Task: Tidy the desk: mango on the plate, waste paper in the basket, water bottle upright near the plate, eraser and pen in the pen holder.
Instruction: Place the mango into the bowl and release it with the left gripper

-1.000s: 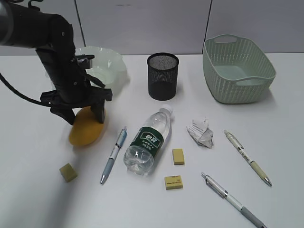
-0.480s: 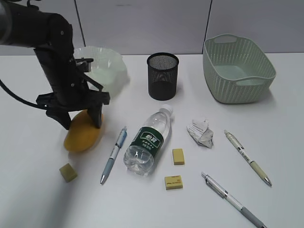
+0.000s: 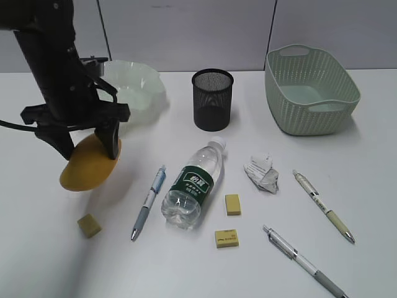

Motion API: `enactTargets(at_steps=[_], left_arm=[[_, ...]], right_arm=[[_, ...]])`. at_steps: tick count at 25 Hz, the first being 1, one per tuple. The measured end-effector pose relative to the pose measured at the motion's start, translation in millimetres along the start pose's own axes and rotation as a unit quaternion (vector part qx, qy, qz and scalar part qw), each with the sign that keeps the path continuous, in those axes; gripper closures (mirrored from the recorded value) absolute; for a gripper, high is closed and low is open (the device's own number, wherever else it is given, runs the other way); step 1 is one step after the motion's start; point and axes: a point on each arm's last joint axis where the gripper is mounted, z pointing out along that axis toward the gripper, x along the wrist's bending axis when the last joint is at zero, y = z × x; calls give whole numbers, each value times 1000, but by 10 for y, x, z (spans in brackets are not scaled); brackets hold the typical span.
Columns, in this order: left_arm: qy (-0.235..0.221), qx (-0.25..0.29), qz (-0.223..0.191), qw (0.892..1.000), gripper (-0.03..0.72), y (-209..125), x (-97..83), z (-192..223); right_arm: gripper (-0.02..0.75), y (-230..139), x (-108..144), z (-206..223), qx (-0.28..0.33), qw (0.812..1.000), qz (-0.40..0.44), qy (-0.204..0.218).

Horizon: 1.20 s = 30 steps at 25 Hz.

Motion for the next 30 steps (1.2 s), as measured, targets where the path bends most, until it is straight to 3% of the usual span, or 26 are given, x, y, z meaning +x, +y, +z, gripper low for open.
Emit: enactTargets(at_steps=[7,15,22,30], left_arm=[[-27,-63,-1,998,111,-143,58,-652],[-38,-190,-13,981,111,270,290,-1071],[-40,-253,-9,967,111,924,356,-889],[-35,-258,9,966,111,1553,260,-226]], right_arm=[[293,0,0,0,0,1000,0,0],[293,0,0,0,0,1000,0,0],[293,0,0,0,0,1000,0,0],[293,0,0,0,0,1000,0,0]])
